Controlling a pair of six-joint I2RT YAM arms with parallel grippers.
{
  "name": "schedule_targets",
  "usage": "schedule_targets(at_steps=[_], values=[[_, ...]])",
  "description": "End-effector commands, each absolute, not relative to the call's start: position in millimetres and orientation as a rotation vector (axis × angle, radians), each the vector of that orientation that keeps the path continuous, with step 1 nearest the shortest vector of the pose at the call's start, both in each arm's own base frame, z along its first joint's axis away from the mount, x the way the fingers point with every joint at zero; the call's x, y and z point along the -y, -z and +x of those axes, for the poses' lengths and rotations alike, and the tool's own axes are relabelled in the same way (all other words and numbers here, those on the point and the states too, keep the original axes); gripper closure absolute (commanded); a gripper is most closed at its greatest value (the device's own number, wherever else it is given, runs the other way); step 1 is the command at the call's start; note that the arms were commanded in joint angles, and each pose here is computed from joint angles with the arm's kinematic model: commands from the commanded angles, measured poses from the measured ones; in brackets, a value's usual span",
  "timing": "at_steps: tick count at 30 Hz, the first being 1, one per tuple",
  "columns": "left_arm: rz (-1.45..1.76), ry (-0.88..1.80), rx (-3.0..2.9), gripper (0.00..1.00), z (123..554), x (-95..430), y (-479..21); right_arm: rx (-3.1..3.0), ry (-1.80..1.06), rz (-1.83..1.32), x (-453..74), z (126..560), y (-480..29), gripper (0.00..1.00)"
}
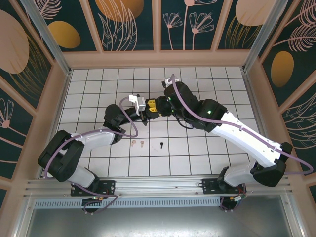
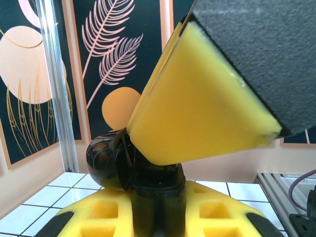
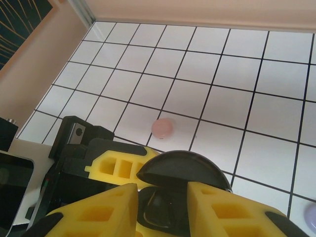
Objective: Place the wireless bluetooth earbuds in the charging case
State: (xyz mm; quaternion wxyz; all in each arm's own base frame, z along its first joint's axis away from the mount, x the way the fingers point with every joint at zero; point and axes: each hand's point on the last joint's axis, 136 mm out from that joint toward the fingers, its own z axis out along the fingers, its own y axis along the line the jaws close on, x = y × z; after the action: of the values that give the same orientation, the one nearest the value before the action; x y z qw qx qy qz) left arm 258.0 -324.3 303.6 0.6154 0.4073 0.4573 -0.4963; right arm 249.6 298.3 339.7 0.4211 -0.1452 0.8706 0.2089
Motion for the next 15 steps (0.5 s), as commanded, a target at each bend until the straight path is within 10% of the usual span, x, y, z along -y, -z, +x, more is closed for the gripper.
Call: schedule_targets(at_steps=[1, 15], values=[[0.951, 1.118, -0.962, 1.0, 252.3, 320.3, -328.7, -2.194, -0.463, -0.384, -296.0, 251.0, -332.3, 0.69], [0.953, 1.124, -0.955, 1.0, 250.7, 320.0, -331.6, -2.203, -0.431, -0.395, -297.1, 255.5, -322.7, 0.78]])
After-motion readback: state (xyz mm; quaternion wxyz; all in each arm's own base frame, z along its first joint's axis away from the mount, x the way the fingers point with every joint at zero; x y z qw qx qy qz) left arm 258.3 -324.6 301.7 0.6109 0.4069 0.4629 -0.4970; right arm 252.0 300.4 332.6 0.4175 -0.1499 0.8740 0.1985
